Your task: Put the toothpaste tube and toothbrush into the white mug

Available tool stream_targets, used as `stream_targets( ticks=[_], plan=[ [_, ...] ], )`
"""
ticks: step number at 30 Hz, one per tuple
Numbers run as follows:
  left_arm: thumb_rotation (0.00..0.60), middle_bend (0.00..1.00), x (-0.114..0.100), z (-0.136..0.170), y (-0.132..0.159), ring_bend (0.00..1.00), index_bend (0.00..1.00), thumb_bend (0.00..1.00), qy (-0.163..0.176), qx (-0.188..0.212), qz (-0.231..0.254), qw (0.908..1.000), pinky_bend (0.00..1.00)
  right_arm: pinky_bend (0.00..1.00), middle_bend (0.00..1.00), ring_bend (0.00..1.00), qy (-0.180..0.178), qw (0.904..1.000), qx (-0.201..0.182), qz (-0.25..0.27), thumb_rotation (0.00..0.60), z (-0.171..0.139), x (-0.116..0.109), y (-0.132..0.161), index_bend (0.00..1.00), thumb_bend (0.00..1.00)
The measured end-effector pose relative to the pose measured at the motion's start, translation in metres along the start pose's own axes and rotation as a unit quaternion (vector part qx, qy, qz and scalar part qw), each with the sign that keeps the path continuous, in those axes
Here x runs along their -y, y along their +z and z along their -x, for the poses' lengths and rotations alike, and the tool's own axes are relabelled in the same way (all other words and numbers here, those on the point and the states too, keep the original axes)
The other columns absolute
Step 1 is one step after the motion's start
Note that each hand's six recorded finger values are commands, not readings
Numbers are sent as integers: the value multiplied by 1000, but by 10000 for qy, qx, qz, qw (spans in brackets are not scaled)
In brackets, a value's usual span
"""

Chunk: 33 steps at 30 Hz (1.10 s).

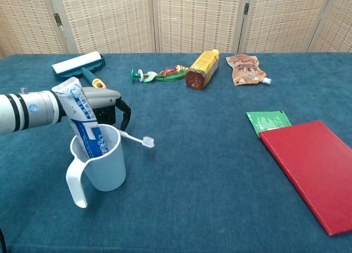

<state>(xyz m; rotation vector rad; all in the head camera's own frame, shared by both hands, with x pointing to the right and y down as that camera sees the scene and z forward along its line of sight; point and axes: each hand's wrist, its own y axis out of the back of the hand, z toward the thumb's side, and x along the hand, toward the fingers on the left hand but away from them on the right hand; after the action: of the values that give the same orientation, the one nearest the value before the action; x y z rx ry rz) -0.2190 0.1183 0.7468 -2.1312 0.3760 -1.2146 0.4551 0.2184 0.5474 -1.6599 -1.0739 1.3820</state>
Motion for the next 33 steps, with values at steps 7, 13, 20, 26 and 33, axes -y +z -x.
stream_targets(
  ticks=[7,13,20,26,33],
  plan=[
    [600,987,-36,13,-28,878,624,469,499,-273,566,9968,1000,177,211,169,-8,10000,-62,12,600,2,1,3,93,90],
    [600,987,-65,35,-59,878,623,469,903,-577,1173,9873,1000,176,211,169,-30,9999,-134,14,600,3,-1,6,92,91],
    [600,987,-90,74,-85,878,629,469,1233,-724,2063,9680,1000,176,211,169,-44,9998,-215,-37,600,6,-4,11,92,91],
    [600,987,-102,107,-86,878,633,469,1330,-541,2834,9482,1000,176,211,169,-76,9994,-335,-100,600,11,-8,18,93,91],
    [600,987,-109,141,-67,878,634,469,1271,88,3562,9257,1000,176,211,169,-117,9989,-433,-166,600,16,-13,26,92,91]
  ],
)
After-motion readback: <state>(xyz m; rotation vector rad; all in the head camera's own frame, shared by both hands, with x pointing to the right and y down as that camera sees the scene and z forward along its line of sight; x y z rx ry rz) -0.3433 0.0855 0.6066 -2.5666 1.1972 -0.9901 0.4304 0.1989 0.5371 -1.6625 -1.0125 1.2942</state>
